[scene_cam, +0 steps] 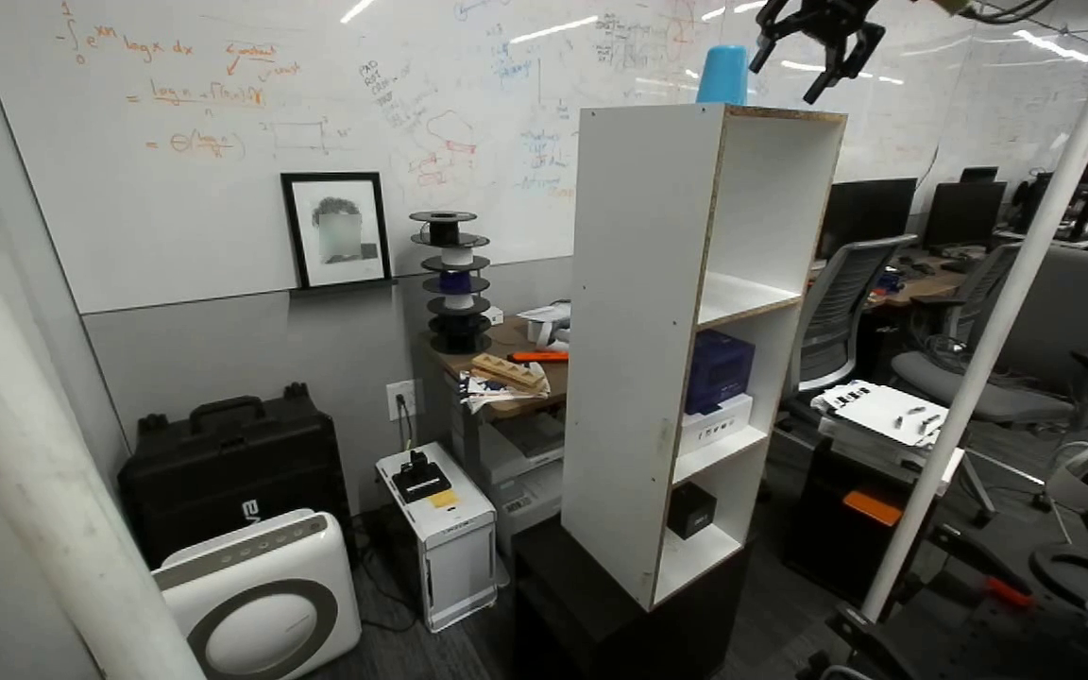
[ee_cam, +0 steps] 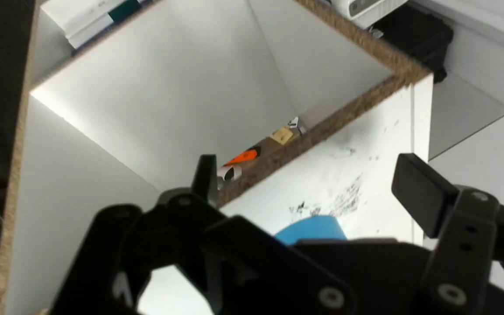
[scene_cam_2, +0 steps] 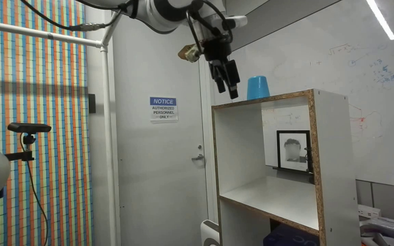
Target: Move the blue cup to the top of the shelf
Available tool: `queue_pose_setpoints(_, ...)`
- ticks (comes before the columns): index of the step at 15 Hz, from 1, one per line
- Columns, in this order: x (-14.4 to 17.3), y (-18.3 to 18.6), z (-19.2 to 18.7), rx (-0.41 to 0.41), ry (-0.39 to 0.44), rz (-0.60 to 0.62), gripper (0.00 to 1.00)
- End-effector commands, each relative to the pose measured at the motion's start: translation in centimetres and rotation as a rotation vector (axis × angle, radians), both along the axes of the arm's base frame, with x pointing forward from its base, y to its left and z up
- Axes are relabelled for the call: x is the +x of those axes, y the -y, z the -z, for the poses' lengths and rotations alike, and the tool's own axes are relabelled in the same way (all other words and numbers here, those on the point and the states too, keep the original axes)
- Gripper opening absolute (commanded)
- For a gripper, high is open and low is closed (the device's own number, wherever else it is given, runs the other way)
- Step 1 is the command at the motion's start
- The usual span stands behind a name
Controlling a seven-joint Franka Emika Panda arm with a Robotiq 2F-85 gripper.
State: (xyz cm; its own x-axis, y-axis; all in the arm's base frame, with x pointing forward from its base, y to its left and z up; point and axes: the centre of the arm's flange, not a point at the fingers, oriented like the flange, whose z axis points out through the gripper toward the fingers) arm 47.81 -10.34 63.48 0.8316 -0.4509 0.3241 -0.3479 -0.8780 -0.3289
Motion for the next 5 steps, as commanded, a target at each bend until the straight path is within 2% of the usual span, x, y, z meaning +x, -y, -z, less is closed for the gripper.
queue_pose_setpoints(1,-9.6,-0.4,-0.1,0.009,-0.124,-0.112,1.00)
queue_pose_setpoints(4,-14.6,-0.9,3.5,0.018,-0.355,-0.187,1.00)
queue_pose_setpoints(5,-10.9,-0.6,2.0,0.038,-0.287,-0.152,1.00)
